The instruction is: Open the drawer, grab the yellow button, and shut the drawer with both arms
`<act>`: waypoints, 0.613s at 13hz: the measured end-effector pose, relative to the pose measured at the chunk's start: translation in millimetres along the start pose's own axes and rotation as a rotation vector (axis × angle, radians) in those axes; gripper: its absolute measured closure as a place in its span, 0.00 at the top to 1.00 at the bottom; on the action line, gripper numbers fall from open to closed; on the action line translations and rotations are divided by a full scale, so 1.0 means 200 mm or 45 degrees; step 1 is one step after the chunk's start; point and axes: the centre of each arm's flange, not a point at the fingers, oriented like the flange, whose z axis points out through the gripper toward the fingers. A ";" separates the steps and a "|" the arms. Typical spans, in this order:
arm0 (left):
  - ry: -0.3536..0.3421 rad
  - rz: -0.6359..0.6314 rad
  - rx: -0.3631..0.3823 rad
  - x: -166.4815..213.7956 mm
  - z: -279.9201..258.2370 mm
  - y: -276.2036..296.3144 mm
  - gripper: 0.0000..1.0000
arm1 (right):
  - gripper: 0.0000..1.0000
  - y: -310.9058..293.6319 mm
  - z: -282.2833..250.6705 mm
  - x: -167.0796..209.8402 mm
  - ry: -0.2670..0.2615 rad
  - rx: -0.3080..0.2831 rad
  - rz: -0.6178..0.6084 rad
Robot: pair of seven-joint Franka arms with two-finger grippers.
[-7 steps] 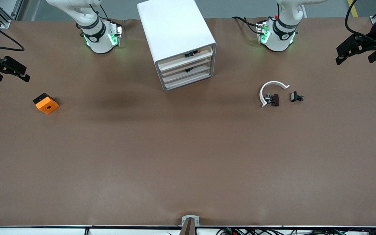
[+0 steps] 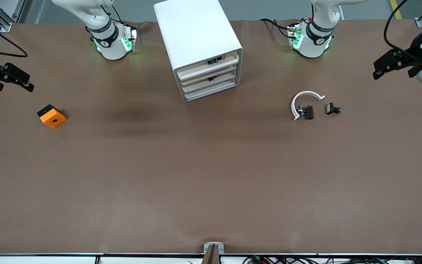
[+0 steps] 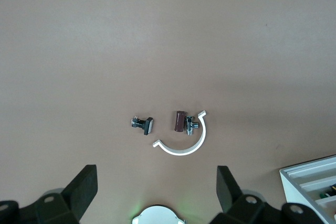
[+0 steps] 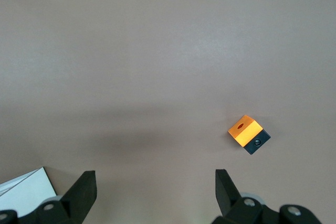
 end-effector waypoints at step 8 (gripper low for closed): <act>-0.153 -0.172 0.003 0.33 0.62 0.40 1.00 | 1.00 0.00 0.00 0.00 -0.001 0.000 0.001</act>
